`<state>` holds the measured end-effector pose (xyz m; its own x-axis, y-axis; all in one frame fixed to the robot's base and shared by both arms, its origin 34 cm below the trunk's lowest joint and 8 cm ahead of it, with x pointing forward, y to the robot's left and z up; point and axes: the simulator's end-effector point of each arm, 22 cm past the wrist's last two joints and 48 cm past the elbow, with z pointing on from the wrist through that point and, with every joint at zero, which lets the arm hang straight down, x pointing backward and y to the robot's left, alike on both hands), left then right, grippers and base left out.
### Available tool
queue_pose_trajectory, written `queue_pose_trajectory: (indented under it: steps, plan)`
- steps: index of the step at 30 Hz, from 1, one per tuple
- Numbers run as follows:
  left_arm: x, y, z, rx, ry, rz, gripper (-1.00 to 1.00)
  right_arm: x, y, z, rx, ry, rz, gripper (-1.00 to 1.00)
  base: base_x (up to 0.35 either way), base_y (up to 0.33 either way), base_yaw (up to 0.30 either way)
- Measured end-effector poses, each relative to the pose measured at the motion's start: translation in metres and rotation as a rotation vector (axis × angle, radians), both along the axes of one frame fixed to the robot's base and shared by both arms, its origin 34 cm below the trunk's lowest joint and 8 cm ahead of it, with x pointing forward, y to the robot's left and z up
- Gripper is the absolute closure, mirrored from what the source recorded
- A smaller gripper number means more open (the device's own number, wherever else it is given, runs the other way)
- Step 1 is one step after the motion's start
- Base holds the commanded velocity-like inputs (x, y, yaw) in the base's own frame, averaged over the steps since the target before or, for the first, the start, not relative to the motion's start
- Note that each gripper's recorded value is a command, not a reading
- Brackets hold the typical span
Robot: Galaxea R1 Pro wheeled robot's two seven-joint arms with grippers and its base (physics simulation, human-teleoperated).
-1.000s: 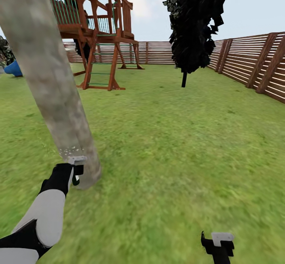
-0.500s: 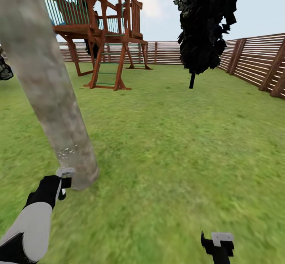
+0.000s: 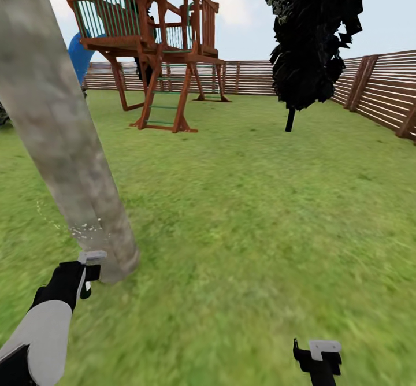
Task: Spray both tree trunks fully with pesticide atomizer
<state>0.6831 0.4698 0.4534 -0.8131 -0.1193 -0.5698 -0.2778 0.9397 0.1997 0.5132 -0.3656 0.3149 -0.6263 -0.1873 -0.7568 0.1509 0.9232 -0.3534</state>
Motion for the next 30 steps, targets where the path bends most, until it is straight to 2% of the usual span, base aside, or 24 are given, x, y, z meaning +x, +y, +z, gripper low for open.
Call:
queue_pose_trajectory:
  steps: [4, 6, 7, 12, 20, 24, 27, 30]
  plan:
    - [-0.009, -0.013, -0.016, -0.022, 0.023, -0.013, 1.0, 0.0, 0.0, 0.0, 0.0, 0.0, 0.0, -1.0, 0.021, -0.015, 0.242]
    - [-0.003, -0.035, -0.023, -0.04, -0.002, -0.045, 1.0, 0.0, 0.0, 0.0, 0.0, 0.0, -0.001, -1.0, 0.001, -0.001, 0.275]
    - [-0.002, -0.039, -0.026, -0.04, -0.006, -0.053, 1.0, 0.0, 0.0, 0.0, 0.0, 0.0, -0.001, -1.0, 0.0, 0.0, 0.276]
    - [-0.003, -0.033, -0.025, -0.011, -0.012, -0.038, 1.0, 0.0, 0.0, 0.0, 0.0, 0.0, -0.001, -1.0, 0.015, -0.031, 0.244]
    - [0.001, -0.035, -0.024, -0.007, -0.03, -0.048, 1.0, 0.0, -0.001, 0.0, -0.001, 0.0, 0.0, -1.0, 0.103, -0.243, 0.012]
    - [-0.001, -0.03, -0.024, 0.001, -0.028, -0.043, 1.0, 0.0, -0.001, 0.0, -0.002, 0.0, -0.001, -1.0, 0.046, -0.266, 0.0]
    - [-0.024, -0.022, -0.041, 0.012, 0.009, -0.037, 1.0, 0.0, -0.001, 0.0, -0.002, 0.0, -0.002, -1.0, 0.07, -0.269, 0.149]
    - [-0.028, -0.024, -0.045, 0.009, 0.018, -0.039, 1.0, 0.0, 0.0, 0.0, -0.001, 0.0, -0.001, -1.0, 0.156, -0.246, 0.263]
